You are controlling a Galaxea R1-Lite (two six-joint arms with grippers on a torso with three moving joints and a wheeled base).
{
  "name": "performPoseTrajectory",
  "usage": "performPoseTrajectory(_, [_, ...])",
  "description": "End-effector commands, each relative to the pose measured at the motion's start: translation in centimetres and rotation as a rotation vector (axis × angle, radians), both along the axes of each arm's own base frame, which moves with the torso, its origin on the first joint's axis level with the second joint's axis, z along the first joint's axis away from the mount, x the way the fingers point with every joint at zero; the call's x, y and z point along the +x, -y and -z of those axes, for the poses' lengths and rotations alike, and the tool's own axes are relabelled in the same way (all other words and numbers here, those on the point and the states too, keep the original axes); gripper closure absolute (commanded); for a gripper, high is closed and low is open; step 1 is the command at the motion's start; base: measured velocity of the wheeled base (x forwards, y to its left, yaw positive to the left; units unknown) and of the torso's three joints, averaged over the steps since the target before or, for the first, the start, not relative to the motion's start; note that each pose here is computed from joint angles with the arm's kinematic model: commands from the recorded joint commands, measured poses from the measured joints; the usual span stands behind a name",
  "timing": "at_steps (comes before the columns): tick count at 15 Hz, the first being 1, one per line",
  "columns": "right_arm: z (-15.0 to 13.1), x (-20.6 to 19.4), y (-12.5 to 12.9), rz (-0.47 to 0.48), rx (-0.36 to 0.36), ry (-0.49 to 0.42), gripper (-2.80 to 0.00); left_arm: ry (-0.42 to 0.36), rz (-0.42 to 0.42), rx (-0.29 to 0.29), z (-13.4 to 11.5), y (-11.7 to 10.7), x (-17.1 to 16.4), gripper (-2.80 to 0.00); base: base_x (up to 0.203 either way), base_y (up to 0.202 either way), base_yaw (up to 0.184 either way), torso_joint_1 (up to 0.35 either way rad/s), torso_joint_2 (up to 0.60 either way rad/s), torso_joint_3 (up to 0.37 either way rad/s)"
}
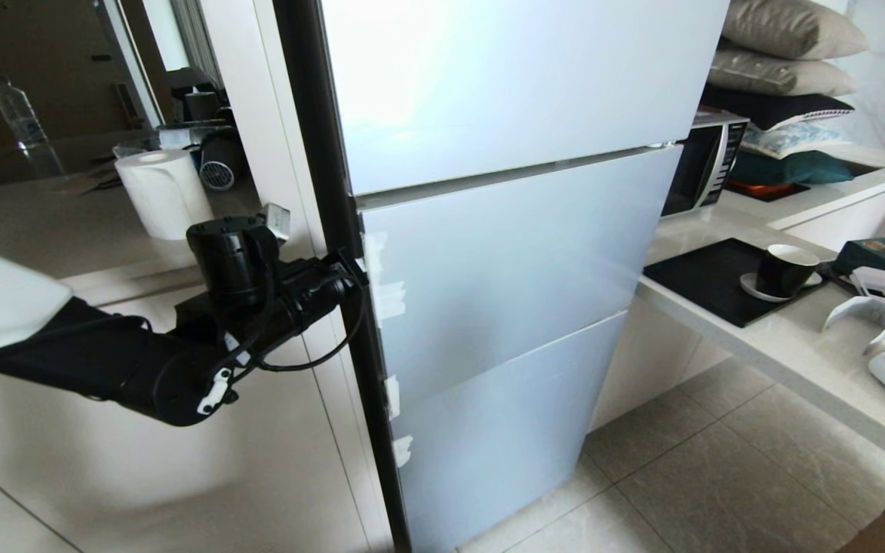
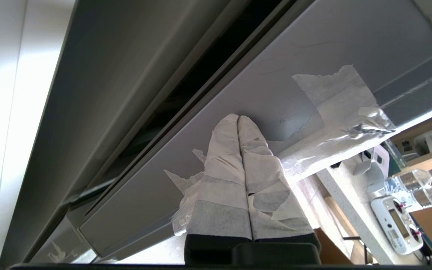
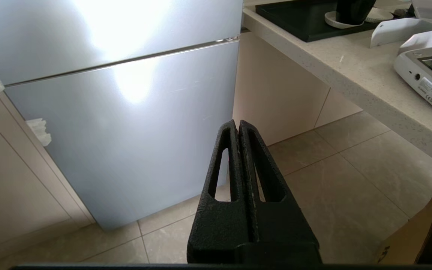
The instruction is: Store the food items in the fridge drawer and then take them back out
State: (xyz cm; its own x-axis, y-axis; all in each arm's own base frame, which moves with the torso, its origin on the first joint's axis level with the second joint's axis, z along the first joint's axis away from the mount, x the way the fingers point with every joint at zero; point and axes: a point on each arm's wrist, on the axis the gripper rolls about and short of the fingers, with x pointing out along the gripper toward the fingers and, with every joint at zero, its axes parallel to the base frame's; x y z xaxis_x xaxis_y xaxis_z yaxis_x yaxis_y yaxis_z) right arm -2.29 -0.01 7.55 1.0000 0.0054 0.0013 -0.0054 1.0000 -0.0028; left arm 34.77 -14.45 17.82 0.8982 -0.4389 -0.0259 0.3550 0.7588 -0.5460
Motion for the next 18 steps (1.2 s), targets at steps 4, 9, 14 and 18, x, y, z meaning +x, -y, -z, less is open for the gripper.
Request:
performPoseTrajectory(4, [0.0, 0.0, 0.0, -0.001, 0.0, 0.0, 0.0, -0.019, 0.011, 0.005, 0.5, -0.2, -1.4, 0.0, 0.0, 0.0, 0.0, 0.0, 0.0, 0.0])
performPoseTrajectory(9, [0.0, 0.0, 0.0, -0.001, 0.0, 0.0, 0.0, -0.004, 0.077, -0.001, -0.6, 1.2, -3.9, 0.0, 0.0, 0.0, 0.0, 0.0, 0.0, 0.0])
performPoseTrajectory(14, [0.0, 0.0, 0.0, -0.001, 0.0, 0.0, 0.0, 0.011, 0.212, -0.005, -1.7, 3.6, -9.1, 0.0, 0.0, 0.0, 0.0, 0.0, 0.0, 0.0])
performPoseTrajectory(18, [0.0, 0.0, 0.0, -0.001, 0.0, 0.0, 0.0, -0.006, 0.351, 0.027, -1.2, 4.1, -14.8, 0.0, 0.0, 0.0, 0.0, 0.0, 0.0, 0.0])
